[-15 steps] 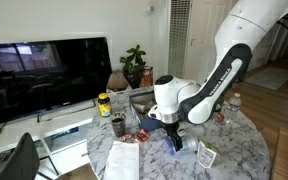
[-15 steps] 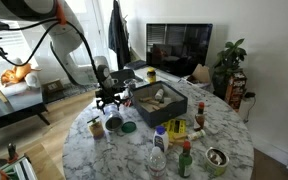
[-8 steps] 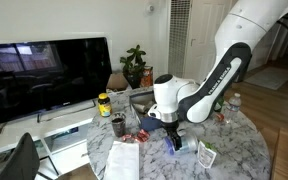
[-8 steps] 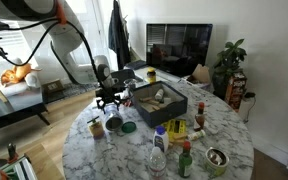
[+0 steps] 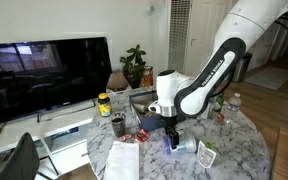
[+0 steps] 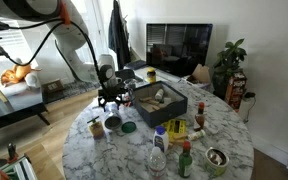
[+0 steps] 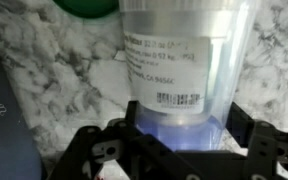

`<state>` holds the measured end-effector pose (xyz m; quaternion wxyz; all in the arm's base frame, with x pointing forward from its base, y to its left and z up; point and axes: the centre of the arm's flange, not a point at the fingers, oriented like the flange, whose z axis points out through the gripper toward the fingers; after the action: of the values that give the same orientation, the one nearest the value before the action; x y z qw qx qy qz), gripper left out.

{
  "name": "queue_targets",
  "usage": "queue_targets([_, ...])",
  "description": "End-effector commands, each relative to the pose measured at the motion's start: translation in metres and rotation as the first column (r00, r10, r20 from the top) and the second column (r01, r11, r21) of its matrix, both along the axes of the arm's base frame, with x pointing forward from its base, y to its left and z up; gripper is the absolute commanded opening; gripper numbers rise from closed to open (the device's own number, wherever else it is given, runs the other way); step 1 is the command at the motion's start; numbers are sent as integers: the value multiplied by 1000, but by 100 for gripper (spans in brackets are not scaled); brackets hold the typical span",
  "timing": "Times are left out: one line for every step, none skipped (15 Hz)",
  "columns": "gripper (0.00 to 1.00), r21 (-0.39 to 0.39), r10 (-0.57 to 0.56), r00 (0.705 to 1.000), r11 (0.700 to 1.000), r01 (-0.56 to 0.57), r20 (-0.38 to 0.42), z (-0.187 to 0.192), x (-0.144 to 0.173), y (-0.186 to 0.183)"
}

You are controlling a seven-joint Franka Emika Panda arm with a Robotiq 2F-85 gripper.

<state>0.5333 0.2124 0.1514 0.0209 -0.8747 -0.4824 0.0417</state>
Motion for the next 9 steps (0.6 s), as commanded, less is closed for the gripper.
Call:
queue_targets([60,132,-18,1000,991,17,5,2,-2,-11])
queue_targets([60,164,-26,1000,986,23,16,4,-2,-13])
queue_targets([60,200,-33,999,979,27,28,7,-2,-15])
queue_targets([60,233,-39,998,972,28,44,10,-2,-16])
queue_targets([60,269,-45,997,963,27,60,12,-3,-17])
queue_targets([60,303,-53,996,952,28,75,14,-4,-19])
queue_targets([60,341,-62,994,940,29,89,16,-6,-19])
queue_targets([60,373,-74,992,927,31,103,17,-7,-22])
queue_targets([60,407,-85,990,913,31,114,18,-10,-23])
